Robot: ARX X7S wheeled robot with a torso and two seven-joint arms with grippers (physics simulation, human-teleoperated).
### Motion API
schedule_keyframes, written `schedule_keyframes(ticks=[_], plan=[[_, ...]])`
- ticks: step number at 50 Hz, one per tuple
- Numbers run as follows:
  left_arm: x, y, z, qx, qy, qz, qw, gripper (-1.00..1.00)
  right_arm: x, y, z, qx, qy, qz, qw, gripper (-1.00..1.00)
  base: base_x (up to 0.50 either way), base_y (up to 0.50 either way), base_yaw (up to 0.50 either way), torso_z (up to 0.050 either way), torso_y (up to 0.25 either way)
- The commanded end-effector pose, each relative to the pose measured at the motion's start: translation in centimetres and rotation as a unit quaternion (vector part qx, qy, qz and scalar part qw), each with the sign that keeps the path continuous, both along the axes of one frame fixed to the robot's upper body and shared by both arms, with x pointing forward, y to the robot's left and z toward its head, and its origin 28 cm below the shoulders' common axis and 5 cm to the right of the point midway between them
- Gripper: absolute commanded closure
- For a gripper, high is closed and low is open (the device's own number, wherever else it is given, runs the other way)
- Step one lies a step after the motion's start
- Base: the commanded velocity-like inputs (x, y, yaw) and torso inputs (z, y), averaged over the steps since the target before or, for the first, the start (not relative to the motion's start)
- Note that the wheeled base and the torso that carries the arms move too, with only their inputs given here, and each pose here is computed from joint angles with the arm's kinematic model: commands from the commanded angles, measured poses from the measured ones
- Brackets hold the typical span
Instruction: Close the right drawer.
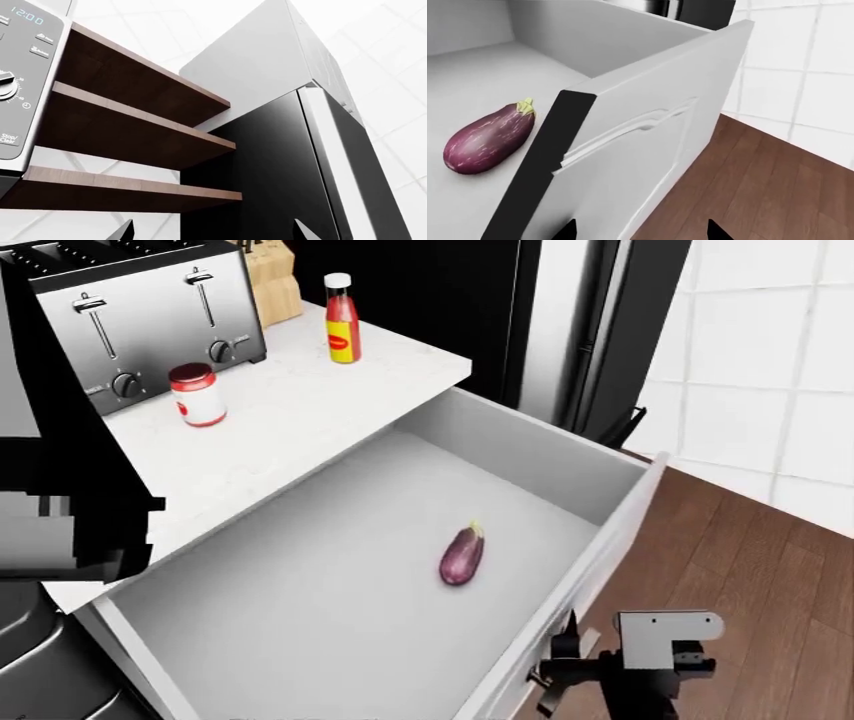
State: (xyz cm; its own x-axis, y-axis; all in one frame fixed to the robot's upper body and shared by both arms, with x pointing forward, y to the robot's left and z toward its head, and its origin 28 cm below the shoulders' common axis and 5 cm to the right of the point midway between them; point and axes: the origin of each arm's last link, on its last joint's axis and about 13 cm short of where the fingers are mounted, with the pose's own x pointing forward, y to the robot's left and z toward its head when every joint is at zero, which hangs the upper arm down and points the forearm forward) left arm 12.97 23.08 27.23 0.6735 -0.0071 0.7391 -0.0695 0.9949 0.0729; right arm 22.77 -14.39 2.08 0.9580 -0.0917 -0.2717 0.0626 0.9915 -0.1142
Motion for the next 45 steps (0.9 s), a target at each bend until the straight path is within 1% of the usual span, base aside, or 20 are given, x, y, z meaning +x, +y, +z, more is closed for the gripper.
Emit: schedule_keyframes(ticks=[1,7,19,26,45], plan=[[0.0,0.0,0.1,0.0,-0.001,0.001,1.0,-1.0,0.0,2.5,-0.9,0.058,0.021,0.073,0.995,-1.0,0.0,0.0,0.0,0.0,0.0],[0.1,0.0,0.2,0.006,-0.003,0.005,1.0,-1.0,0.1,3.0,-1.0,0.058,0.022,0.09,0.994,-1.0,0.0,0.0,0.0,0.0,0.0],[0.1,0.0,-0.1,0.004,-0.001,0.004,1.0,-1.0,0.4,4.0,-0.6,0.063,0.017,0.123,0.99,-1.0,0.0,0.0,0.0,0.0,0.0],[0.1,0.1,-0.4,0.002,-0.001,0.005,1.0,-1.0,0.7,4.4,-0.4,0.066,0.017,0.133,0.989,-1.0,0.0,0.0,0.0,0.0,0.0],[0.0,0.1,-0.5,0.004,0.001,0.005,1.0,-1.0,1.2,5.9,0.0,0.07,0.017,0.184,0.98,-1.0,0.0,0.0,0.0,0.0,0.0]])
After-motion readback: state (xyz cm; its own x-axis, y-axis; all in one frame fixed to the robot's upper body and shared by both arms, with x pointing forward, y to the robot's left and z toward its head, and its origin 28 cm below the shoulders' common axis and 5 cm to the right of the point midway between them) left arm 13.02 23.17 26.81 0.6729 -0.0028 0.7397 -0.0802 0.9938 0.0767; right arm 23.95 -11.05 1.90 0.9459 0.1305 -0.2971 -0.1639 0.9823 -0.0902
